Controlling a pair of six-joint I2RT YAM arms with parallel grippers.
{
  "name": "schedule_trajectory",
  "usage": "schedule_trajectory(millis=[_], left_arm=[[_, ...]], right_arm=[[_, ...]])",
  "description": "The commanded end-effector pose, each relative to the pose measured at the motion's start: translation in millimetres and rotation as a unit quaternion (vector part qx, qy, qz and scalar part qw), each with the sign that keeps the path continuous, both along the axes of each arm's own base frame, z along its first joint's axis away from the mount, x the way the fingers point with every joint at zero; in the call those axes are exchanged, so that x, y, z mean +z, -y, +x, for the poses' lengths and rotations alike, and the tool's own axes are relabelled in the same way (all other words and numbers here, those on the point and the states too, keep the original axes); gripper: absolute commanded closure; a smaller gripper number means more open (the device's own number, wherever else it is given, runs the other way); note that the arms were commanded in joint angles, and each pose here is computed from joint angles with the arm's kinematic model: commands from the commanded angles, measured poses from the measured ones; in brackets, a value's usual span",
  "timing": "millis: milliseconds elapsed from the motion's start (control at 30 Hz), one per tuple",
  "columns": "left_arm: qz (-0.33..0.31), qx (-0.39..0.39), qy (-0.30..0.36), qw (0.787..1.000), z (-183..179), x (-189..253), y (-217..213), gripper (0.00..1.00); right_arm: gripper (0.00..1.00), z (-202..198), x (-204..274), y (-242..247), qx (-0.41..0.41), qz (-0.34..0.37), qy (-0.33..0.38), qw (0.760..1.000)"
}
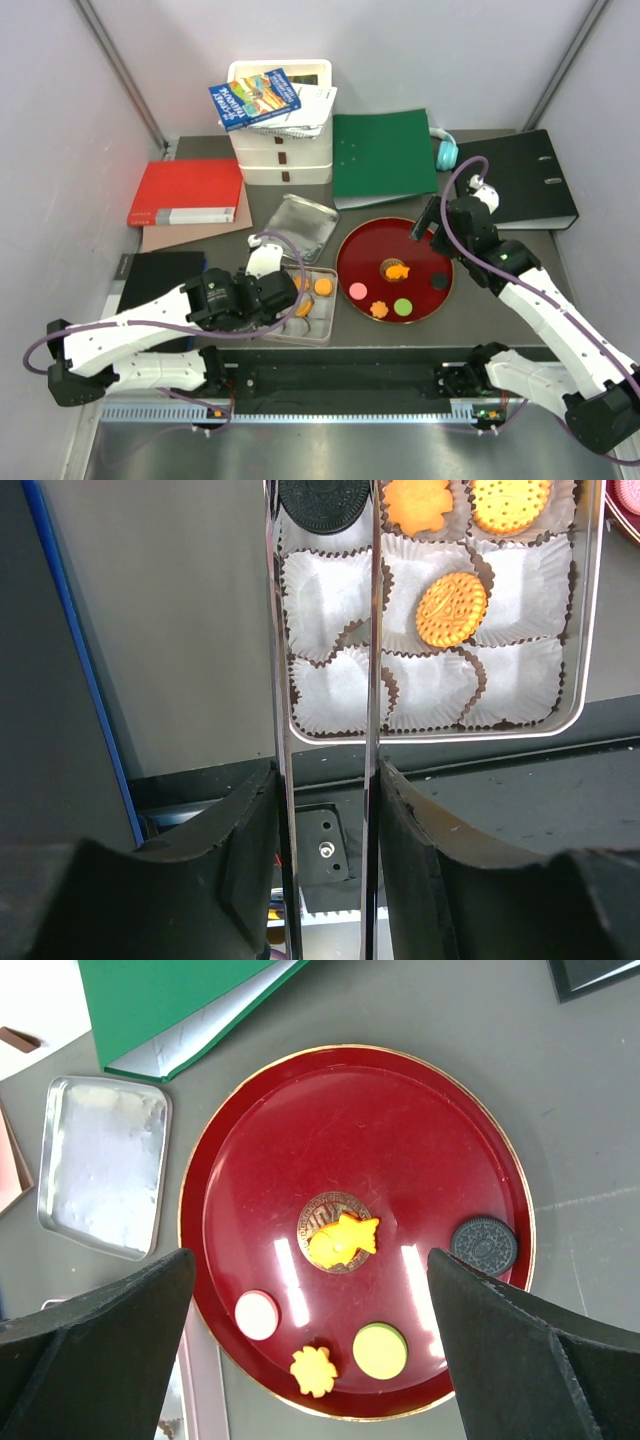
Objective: Pack the cookies
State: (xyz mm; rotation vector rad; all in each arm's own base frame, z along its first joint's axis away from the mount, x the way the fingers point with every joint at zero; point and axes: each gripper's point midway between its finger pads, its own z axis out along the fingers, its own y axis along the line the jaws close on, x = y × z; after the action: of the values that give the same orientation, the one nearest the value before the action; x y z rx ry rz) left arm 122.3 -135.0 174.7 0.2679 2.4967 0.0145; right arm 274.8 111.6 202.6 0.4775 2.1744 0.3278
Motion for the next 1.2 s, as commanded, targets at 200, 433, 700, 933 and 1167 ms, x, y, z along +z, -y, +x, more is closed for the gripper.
schedule_trajectory(millis=[200, 433, 700, 933, 1167], left_arm=[[-0.004, 0.005, 0.021, 1.0, 9.8, 2.6, 9.0, 0.52], [0.007, 0.009, 0.03, 0.999, 13.0, 5.5, 5.4, 0.44], [-0.018, 0.019, 0.065, 0.998, 22.3, 34.9, 7.3, 0.42], [0.012, 0.063, 0.125, 0.99, 39.5, 57.8, -14.8, 0.58], [0.072, 0.134, 0.102, 0.983, 68.9, 31.6, -39.2, 0.68]], right_arm=[[0.01, 5.8, 7.1, 1.6, 0.0, -0.003, 0.015, 1.0], [0.01, 5.9, 6.4, 2.2, -0.001, -0.005, 0.014, 1.0], [0.01, 5.7, 6.5, 2.9, -0.002, -0.006, 0.014, 1.0], [0.01, 6.8, 5.6, 0.9, 0.0, -0.001, 0.014, 1.0], [0.01, 4.0, -0.8, -3.2, 0.008, 0.005, 0.004, 1.0]])
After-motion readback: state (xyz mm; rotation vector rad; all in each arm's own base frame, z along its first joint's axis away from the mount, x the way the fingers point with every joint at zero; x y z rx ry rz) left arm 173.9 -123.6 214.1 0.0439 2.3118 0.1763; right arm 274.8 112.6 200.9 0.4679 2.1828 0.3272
